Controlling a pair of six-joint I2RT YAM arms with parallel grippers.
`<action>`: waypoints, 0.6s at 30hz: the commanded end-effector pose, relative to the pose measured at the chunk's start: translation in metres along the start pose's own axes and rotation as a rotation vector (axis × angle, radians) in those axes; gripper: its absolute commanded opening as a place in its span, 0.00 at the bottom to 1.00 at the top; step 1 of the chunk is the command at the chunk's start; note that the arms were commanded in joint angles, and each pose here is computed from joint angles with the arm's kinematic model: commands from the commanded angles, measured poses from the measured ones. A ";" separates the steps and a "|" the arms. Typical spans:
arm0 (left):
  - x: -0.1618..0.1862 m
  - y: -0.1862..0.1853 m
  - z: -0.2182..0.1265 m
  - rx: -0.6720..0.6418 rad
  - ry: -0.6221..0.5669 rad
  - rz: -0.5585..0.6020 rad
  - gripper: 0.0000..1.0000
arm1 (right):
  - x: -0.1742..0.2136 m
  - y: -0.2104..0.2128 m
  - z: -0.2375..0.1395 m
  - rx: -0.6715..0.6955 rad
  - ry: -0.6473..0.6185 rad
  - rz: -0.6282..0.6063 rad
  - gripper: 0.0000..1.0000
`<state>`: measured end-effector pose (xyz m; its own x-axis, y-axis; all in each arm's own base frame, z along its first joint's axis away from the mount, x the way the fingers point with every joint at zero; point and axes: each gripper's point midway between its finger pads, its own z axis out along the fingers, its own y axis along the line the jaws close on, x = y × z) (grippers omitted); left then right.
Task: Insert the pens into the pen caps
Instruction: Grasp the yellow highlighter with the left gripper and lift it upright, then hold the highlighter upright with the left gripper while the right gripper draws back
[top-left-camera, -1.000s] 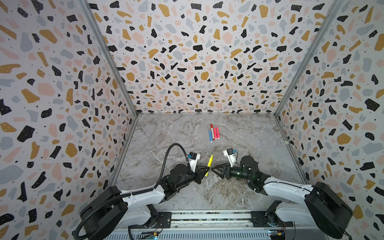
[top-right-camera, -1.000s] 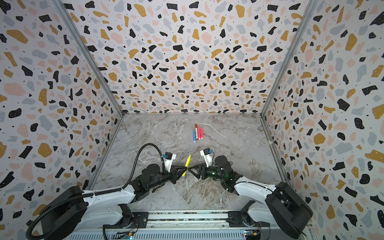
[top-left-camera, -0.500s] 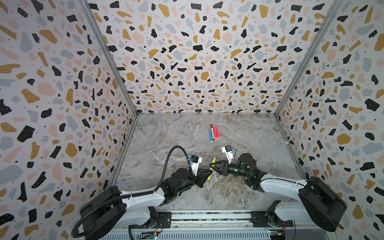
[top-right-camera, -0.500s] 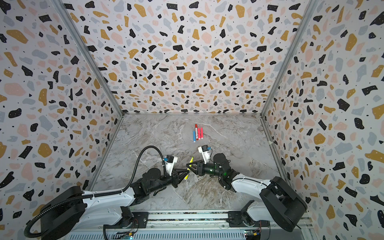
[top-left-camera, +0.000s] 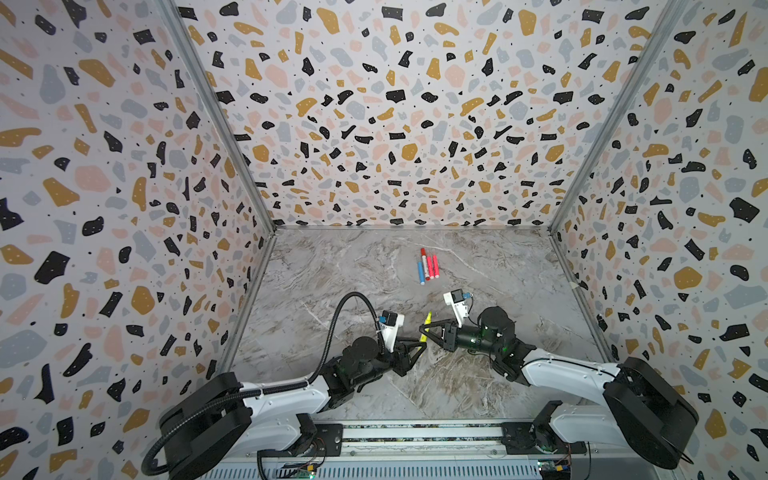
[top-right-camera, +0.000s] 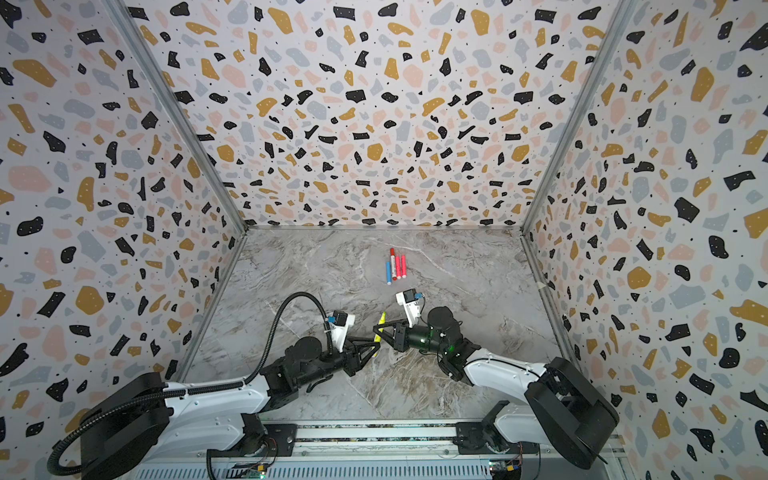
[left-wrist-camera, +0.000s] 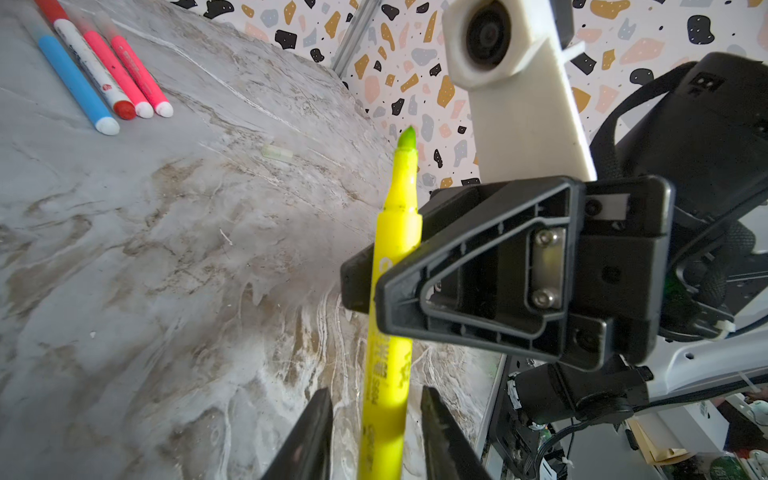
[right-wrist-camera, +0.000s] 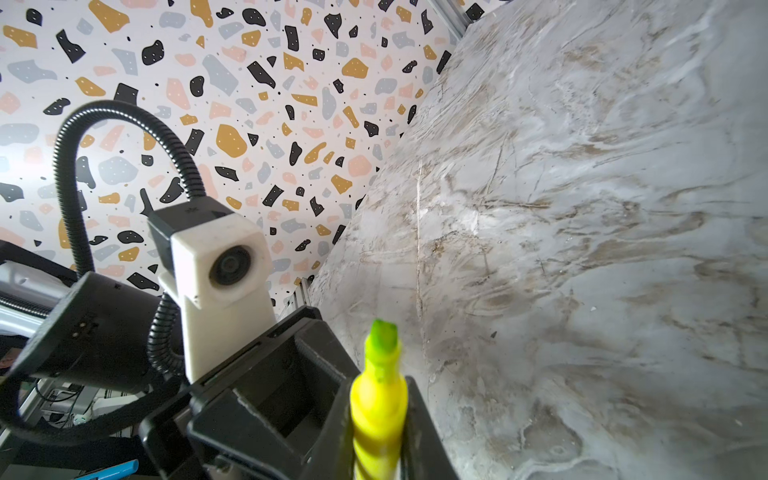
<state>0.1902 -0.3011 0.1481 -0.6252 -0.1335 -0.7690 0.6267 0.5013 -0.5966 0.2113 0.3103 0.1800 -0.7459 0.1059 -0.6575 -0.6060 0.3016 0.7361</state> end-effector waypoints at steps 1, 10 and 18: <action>-0.008 -0.013 0.004 0.047 -0.014 0.013 0.36 | -0.007 0.012 -0.001 -0.025 -0.015 -0.039 0.10; -0.011 -0.021 0.009 0.078 -0.006 0.017 0.34 | 0.001 0.019 0.008 -0.061 0.009 -0.040 0.10; -0.005 -0.021 0.013 0.087 0.015 0.011 0.29 | 0.000 0.022 0.009 -0.069 -0.002 -0.039 0.10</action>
<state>0.1859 -0.3121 0.1401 -0.6560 -0.0858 -0.7499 0.6338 0.4768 -0.6090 0.1987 0.3214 0.1763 -0.7510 0.0703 -0.6566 -0.6185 0.2734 0.7367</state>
